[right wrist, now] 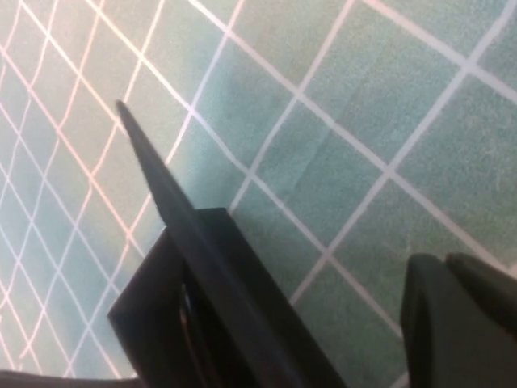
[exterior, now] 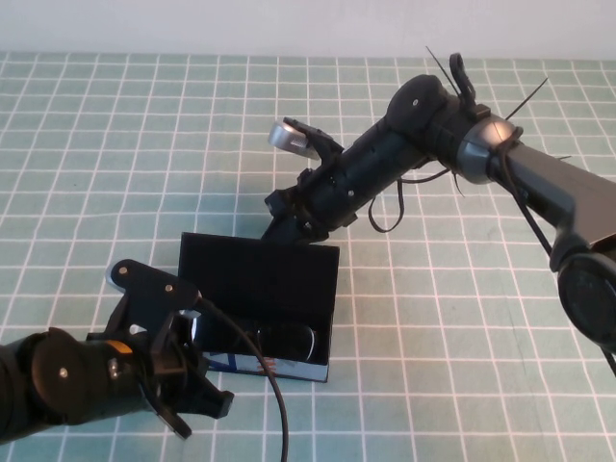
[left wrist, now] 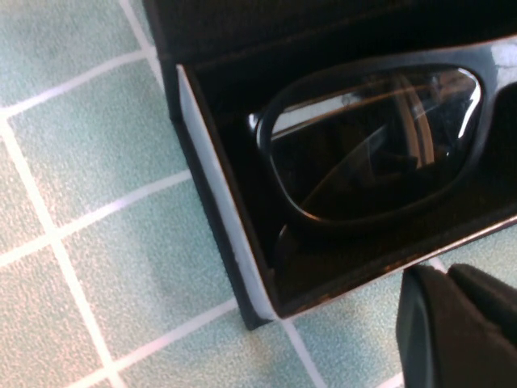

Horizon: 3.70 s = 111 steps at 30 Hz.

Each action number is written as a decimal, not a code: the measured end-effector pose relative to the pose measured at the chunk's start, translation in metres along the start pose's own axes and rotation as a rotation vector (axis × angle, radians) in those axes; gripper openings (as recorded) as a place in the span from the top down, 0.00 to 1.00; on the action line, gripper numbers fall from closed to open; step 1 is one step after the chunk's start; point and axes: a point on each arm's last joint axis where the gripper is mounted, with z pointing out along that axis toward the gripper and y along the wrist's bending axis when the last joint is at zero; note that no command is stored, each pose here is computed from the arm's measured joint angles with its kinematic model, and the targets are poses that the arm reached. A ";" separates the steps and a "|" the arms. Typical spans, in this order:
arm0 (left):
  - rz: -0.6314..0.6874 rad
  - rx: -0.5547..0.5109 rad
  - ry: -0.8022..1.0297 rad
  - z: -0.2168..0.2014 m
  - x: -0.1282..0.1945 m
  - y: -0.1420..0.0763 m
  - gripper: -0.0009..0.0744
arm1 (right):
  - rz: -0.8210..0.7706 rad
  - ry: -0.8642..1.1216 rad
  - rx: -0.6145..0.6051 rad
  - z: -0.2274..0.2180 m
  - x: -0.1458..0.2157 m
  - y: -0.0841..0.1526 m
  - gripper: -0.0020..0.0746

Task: Return glasses to glasses case
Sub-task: Close the glasses case

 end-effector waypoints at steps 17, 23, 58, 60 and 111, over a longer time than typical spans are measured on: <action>0.000 -0.004 -0.005 0.000 0.000 0.000 0.99 | -0.114 -0.067 0.029 -0.050 -0.004 0.052 0.99; 0.000 -0.004 -0.005 0.000 0.000 0.000 0.99 | -0.251 0.026 0.207 -0.052 0.003 0.033 0.99; 0.000 -0.004 -0.005 0.000 0.000 0.000 0.99 | -0.350 0.032 0.125 -0.038 0.005 0.036 0.99; 0.000 -0.004 -0.005 0.000 0.000 0.000 0.99 | -0.362 0.045 0.157 -0.038 0.006 0.033 0.99; 0.239 0.111 0.017 -0.019 -0.019 -0.012 0.99 | -0.345 0.185 0.007 0.019 0.047 0.052 0.99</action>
